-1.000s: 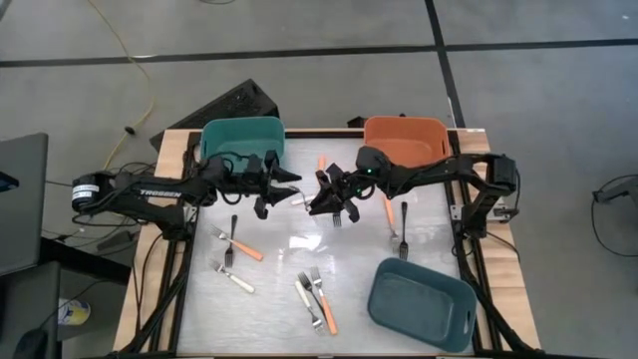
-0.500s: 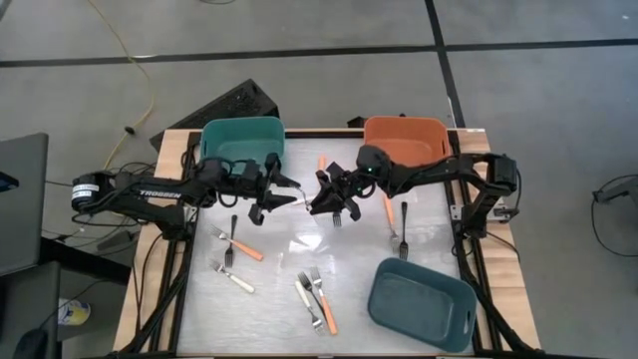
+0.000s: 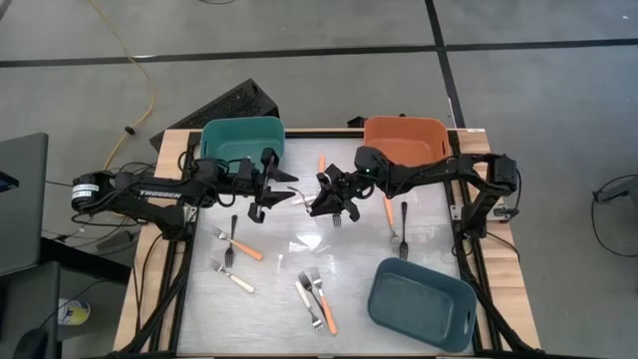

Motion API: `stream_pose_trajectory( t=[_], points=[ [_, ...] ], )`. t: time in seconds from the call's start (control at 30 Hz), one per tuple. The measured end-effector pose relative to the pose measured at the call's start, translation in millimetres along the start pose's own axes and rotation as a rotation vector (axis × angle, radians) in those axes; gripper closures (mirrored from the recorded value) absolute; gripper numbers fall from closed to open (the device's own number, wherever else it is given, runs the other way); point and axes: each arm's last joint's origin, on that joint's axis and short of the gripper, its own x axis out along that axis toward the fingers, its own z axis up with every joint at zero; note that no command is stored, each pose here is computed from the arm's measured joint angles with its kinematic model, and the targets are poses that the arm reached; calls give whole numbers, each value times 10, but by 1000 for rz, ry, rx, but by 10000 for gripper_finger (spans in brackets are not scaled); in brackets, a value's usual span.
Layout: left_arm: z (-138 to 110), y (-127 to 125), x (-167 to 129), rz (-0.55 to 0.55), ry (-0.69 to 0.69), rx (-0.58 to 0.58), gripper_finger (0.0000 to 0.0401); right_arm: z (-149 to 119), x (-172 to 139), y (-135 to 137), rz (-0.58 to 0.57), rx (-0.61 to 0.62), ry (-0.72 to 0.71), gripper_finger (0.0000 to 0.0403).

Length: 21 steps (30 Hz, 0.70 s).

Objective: Sort silverware by color (type)
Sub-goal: Put the white fork into the green bin

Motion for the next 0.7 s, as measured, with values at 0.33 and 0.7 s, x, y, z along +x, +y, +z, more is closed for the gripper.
stream_pose_trajectory(
  t=[0.33,0.7],
  points=[
    [3,-10,0,-33,0,51,382,-2,1,1,2,7,1,331],
    [168,77,-70,15,-11,24,401,58,-107,-101,-57,148,-39,167]
  ],
)
